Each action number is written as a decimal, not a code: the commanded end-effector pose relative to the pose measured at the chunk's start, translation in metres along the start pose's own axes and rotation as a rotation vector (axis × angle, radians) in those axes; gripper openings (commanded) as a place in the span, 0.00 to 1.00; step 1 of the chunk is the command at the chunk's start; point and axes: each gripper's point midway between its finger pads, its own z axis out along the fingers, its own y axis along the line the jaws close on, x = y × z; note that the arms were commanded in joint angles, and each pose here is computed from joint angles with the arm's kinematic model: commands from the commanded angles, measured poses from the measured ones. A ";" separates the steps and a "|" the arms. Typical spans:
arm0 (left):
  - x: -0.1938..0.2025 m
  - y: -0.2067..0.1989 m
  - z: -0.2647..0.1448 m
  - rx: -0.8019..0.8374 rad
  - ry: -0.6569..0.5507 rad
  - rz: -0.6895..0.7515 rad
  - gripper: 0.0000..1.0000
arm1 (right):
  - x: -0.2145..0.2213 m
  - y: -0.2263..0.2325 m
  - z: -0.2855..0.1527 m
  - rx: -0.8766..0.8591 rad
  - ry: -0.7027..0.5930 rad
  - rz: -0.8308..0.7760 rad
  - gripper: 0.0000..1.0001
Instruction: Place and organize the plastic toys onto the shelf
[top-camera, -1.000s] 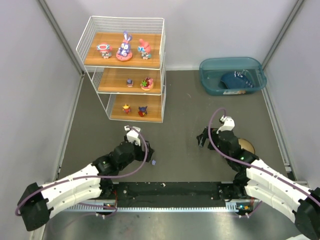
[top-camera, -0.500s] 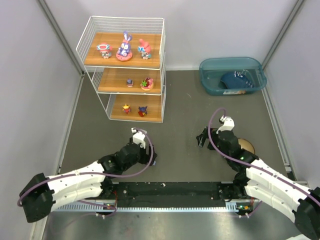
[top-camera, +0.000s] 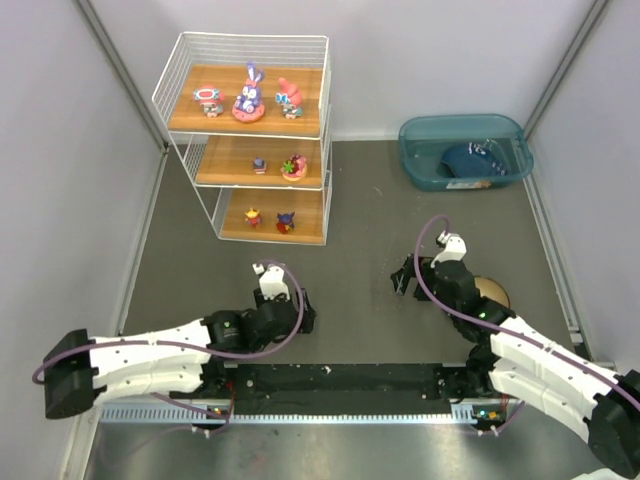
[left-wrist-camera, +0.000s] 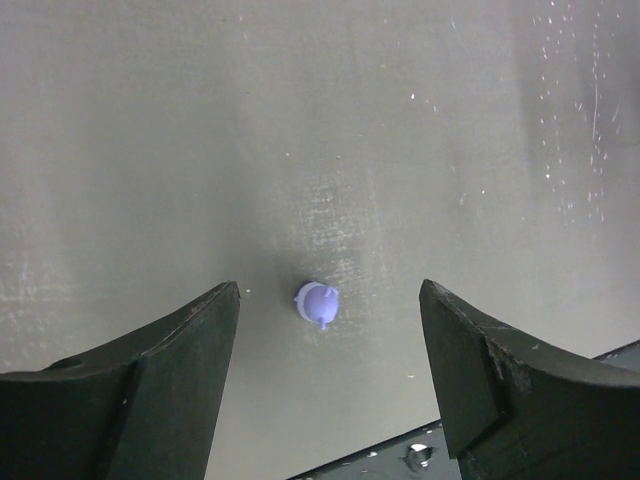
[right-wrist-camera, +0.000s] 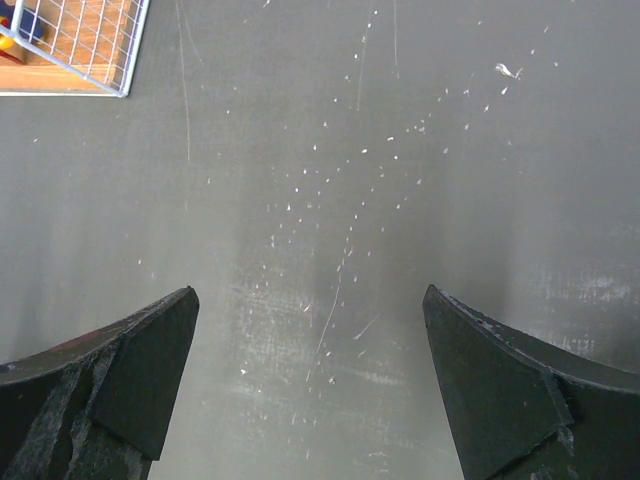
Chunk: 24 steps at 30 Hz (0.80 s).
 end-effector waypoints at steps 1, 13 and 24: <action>-0.012 -0.011 0.002 -0.122 -0.031 -0.165 0.77 | -0.006 0.003 0.002 -0.017 -0.026 0.017 0.96; 0.017 -0.019 0.007 -0.239 0.026 -0.359 0.64 | -0.005 -0.001 0.001 0.005 -0.025 0.028 0.96; 0.026 -0.017 0.013 -0.318 0.033 -0.458 0.60 | -0.005 -0.002 0.002 0.014 -0.026 0.030 0.96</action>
